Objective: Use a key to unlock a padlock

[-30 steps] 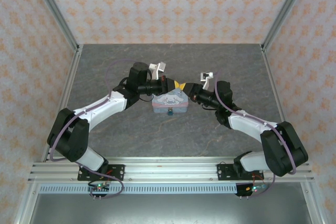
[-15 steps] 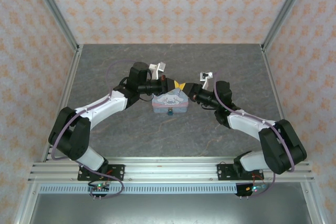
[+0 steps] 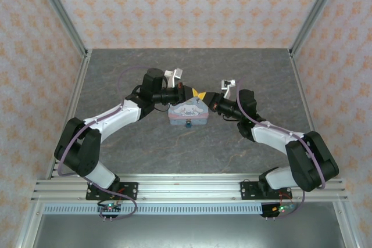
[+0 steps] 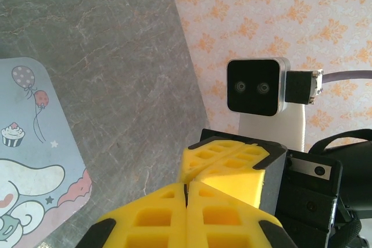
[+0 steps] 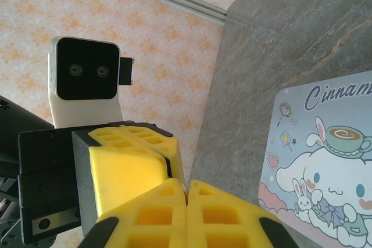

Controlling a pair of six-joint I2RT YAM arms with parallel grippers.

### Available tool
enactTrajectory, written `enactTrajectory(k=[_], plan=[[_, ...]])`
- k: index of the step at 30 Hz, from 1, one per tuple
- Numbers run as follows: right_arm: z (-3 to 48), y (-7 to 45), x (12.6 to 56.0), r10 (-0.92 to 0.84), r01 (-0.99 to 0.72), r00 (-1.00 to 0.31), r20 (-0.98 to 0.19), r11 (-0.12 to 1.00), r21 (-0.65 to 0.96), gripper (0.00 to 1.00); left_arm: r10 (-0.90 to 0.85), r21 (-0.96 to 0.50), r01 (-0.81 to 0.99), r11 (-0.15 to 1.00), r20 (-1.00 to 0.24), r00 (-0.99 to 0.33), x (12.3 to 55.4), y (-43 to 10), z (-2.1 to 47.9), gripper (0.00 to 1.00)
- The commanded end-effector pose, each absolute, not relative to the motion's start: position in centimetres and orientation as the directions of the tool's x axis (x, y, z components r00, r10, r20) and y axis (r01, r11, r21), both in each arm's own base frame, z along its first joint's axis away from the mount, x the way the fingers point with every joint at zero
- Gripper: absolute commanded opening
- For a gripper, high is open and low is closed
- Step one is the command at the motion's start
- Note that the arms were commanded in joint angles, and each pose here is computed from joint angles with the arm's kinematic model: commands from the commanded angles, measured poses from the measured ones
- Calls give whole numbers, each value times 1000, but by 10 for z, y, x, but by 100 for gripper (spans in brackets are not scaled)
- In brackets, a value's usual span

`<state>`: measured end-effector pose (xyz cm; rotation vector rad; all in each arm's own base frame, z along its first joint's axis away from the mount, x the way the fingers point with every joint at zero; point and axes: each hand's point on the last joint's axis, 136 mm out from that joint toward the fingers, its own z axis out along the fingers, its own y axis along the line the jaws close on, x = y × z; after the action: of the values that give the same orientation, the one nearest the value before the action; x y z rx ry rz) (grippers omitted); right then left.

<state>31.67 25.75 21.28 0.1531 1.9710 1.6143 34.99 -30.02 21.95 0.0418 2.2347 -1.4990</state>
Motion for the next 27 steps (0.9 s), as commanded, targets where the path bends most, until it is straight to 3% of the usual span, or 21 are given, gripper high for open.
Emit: enactTrajectory(k=[1, 6, 8, 10, 13, 23, 27], plan=[[227, 263, 313, 417, -330, -817, -398, 227, 916, 0, -207, -876, 309, 371, -402, -892, 351, -307, 229, 0], [228, 262, 313, 420, -331, -815, -399, 229, 916, 0, -211, -873, 295, 388, -396, -894, 353, -306, 227, 1], [226, 261, 313, 427, -324, -812, -399, 240, 915, 0, -227, -871, 284, 400, -395, -890, 356, -303, 226, 21], [223, 258, 314, 439, -312, -806, -397, 256, 915, 0, -258, -872, 270, 409, -394, -882, 360, -300, 227, 49], [217, 253, 315, 459, -291, -796, -394, 281, 915, 0, -314, -879, 248, 408, -390, -866, 365, -294, 232, 67], [202, 224, 323, 612, -144, -724, -319, 317, 937, 0, -483, -898, 119, 423, -335, -809, 365, -266, 226, 79], [186, 207, 321, 686, -39, -673, -277, 341, 939, 0, -468, -855, 74, 513, -351, -811, 343, -250, 198, 83]])
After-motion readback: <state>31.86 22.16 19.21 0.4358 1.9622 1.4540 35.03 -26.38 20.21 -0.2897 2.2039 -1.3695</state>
